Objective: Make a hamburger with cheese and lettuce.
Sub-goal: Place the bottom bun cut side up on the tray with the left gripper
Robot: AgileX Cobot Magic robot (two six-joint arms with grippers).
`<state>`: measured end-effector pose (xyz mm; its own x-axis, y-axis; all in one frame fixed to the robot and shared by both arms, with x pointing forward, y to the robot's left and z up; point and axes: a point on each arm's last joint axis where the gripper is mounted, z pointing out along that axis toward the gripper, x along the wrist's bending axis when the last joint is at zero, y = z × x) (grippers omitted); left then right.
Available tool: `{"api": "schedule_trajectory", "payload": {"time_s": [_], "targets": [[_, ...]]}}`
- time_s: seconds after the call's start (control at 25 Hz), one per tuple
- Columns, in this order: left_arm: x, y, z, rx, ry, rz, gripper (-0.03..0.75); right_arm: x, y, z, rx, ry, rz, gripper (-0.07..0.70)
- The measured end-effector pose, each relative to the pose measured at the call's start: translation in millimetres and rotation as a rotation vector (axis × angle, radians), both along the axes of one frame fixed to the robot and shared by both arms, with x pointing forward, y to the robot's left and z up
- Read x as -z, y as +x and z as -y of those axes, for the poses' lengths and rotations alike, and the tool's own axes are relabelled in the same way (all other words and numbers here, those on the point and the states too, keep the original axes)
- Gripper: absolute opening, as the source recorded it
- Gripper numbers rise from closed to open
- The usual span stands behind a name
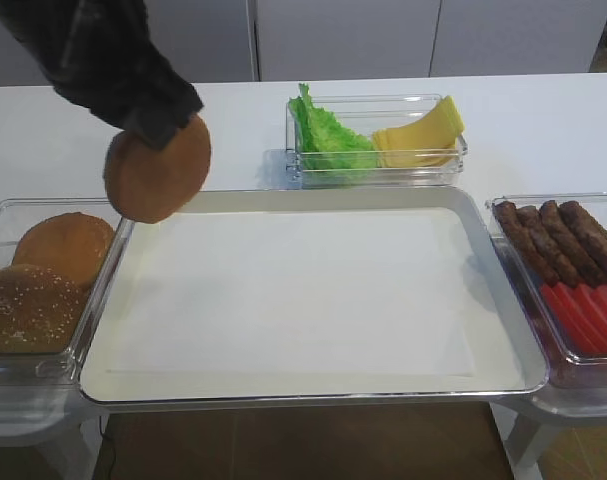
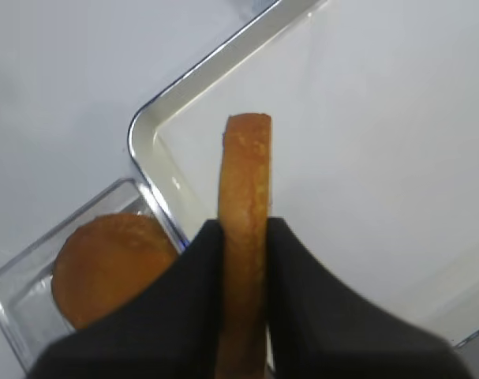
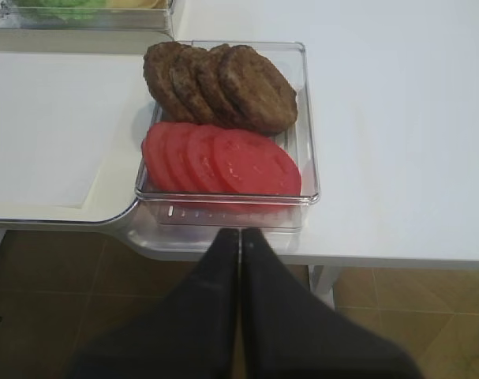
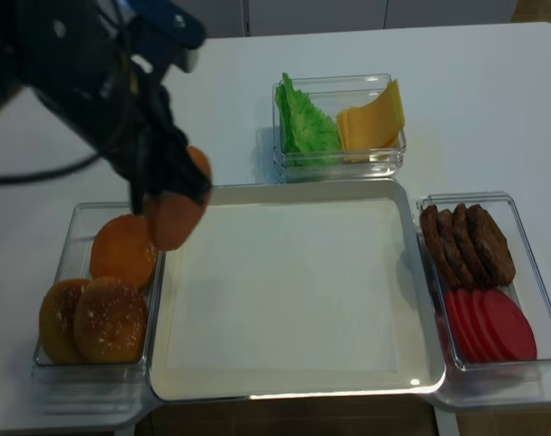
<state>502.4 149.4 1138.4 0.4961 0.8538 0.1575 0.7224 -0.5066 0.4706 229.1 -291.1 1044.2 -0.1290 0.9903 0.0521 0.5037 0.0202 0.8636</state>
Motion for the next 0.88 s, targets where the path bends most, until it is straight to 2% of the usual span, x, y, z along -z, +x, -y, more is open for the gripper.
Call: {"api": "schedule_trajectory", "payload": {"time_s": [0.16,0.28,0.44,0.64,0.88], "targets": [[16.3,-2.1,33.7,0.024,0.045,0.01,0.101,0.0,0.0,0.0,0.0,0.0,0.0,-0.004],[31.1,-2.1,56.4,0.048,0.117,0.04,0.101,0.0,0.0,0.0,0.0,0.0,0.0,-0.004],[51.5,1.0,75.9,0.067,0.188,0.048,0.101,0.0,0.0,0.0,0.0,0.0,0.0,-0.004],[65.6,2.3,88.2,0.056,0.2,0.04,0.101,0.0,0.0,0.0,0.0,0.0,0.0,-0.004],[61.7,2.6,91.1,0.037,0.211,0.103,0.101,0.0,0.0,-0.1,-0.001,0.001,0.0,-0.004]]}}
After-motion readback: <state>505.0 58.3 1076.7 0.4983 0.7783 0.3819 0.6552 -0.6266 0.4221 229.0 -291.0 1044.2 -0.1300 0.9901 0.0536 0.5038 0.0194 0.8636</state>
